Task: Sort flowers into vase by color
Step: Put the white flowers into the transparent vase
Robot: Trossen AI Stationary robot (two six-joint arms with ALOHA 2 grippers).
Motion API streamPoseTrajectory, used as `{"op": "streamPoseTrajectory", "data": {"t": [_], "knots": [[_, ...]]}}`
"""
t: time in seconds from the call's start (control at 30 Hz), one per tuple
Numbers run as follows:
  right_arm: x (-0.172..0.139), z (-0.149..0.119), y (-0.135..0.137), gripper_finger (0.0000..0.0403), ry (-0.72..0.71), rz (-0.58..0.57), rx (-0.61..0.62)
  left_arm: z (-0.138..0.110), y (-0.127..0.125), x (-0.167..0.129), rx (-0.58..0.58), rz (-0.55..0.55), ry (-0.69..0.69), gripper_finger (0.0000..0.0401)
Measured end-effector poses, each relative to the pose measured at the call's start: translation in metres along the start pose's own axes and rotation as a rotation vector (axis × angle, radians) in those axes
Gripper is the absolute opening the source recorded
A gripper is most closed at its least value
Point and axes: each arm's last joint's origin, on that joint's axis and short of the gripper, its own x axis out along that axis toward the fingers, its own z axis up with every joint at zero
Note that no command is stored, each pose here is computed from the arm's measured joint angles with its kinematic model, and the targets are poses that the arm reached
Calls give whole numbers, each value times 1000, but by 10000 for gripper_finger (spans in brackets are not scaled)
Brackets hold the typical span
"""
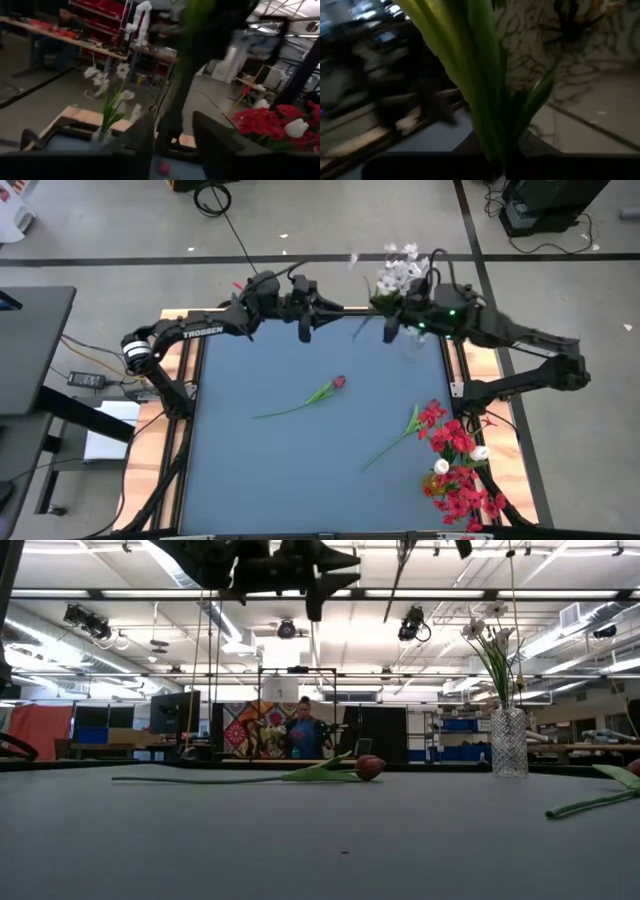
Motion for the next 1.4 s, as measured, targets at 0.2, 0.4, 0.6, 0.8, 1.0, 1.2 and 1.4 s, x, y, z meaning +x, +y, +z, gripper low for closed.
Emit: {"op": "streamPoseTrajectory", "data": {"t": [0.2, 0.4, 0.6, 0.8, 1.0, 1.2, 1.4], "knots": [[-40, 19, -8, 18, 286, 133, 6, 7, 19, -13, 3, 37, -11, 208], [-70, -2, -31, 18, 544, -154, 24, 8, 29, -19, -8, 144, -20, 219], [-112, -40, -58, 17, 350, -502, 136, 1, 34, -19, -42, 274, 10, 219], [-134, -66, -80, 17, 45, -735, 179, -2, 33, -18, -51, 302, 23, 220], [-115, -76, -84, 17, -105, -796, 150, -3, 34, -18, -56, 323, 27, 220], [-91, -85, -89, 17, -65, -791, 127, -6, 34, -18, -75, 330, 54, 220], [-86, -86, -93, 17, -32, -778, 145, -8, 33, -17, -82, 331, 70, 220]]}}
